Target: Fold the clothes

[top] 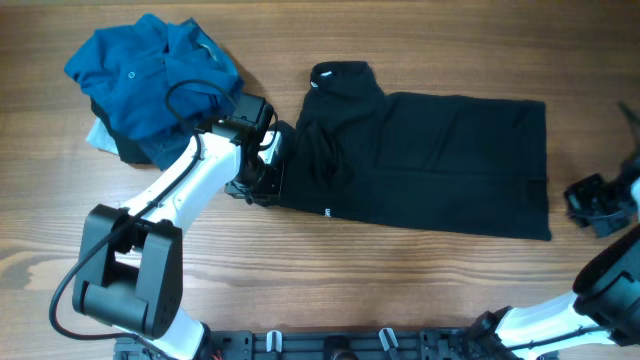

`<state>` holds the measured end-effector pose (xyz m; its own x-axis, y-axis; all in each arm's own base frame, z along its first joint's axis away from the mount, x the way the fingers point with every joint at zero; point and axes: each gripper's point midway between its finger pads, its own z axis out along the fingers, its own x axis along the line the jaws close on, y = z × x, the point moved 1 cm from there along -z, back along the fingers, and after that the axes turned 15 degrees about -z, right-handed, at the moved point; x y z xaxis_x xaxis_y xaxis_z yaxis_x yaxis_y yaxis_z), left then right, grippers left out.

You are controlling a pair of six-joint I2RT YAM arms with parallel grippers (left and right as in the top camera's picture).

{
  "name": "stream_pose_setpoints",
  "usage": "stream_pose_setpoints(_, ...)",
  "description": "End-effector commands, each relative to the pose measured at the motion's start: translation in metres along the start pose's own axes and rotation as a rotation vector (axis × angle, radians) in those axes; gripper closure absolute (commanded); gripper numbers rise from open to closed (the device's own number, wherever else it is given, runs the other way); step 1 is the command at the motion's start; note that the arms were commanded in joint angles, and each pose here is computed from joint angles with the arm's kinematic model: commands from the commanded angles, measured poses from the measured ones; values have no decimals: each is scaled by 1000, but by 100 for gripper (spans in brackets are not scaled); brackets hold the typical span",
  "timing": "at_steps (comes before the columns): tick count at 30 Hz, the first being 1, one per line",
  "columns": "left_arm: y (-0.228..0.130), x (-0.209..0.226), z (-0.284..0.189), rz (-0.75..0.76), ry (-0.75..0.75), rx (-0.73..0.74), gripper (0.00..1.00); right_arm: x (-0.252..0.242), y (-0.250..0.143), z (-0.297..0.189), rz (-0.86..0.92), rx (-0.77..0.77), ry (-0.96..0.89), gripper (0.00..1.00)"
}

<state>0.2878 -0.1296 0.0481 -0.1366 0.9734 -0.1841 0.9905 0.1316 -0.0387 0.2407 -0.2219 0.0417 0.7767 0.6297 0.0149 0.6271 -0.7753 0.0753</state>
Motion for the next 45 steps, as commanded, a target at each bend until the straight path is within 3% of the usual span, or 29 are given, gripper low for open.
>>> stream_pose_setpoints(1,4,-1,-7,6,-3,-28,95,-10,11,-5,-25,-22,-40,96)
stream_pose_setpoints(4,4,-1,-7,6,-4,-28,94,3,4,-5,-45,9,41,96)
stream_pose_setpoints(5,4,-1,-7,6,-4,-28,93,4,-2,-4,-52,37,47,87)
stream_pose_setpoints(7,4,-1,-7,6,-4,-28,93,3,-14,-2,-53,82,48,57)
stream_pose_setpoints(8,5,-1,-7,7,-5,-30,93,3,-20,1,-53,102,49,50)
stream_pose_setpoints(12,8,-2,-7,9,-11,-43,92,16,-47,19,-84,160,147,41)
stream_pose_setpoints(18,8,-3,-7,9,-12,-45,91,21,-67,29,-84,211,184,43)
stream_pose_setpoints(20,8,-3,-7,9,-12,-45,91,20,-63,30,-71,197,178,57)
stream_pose_setpoints(21,8,-3,-7,9,-12,-45,91,18,-59,31,-52,182,159,77)
stream_pose_setpoints(23,8,-3,-7,10,-12,-45,94,3,-49,31,-13,146,69,96)
stream_pose_setpoints(29,8,-2,-7,8,-10,-42,96,-18,-17,12,7,62,-54,96)
stream_pose_setpoints(35,8,7,-8,2,34,-48,96,-21,-14,10,6,53,-70,96)
stream_pose_setpoints(39,5,13,-8,-3,66,-40,84,-21,-15,10,5,56,-70,96)
stream_pose_setpoints(40,5,13,-8,-4,67,-39,51,-20,-15,10,5,57,-69,96)
stream_pose_setpoints(41,5,13,-8,-3,66,-40,41,-20,-15,10,5,58,-66,95)
stream_pose_setpoints(44,6,12,-11,-3,63,-44,34,-20,-16,10,6,61,-66,87)
stream_pose_setpoints(45,7,9,-12,-2,51,-44,34,-20,-16,10,7,60,-65,73)
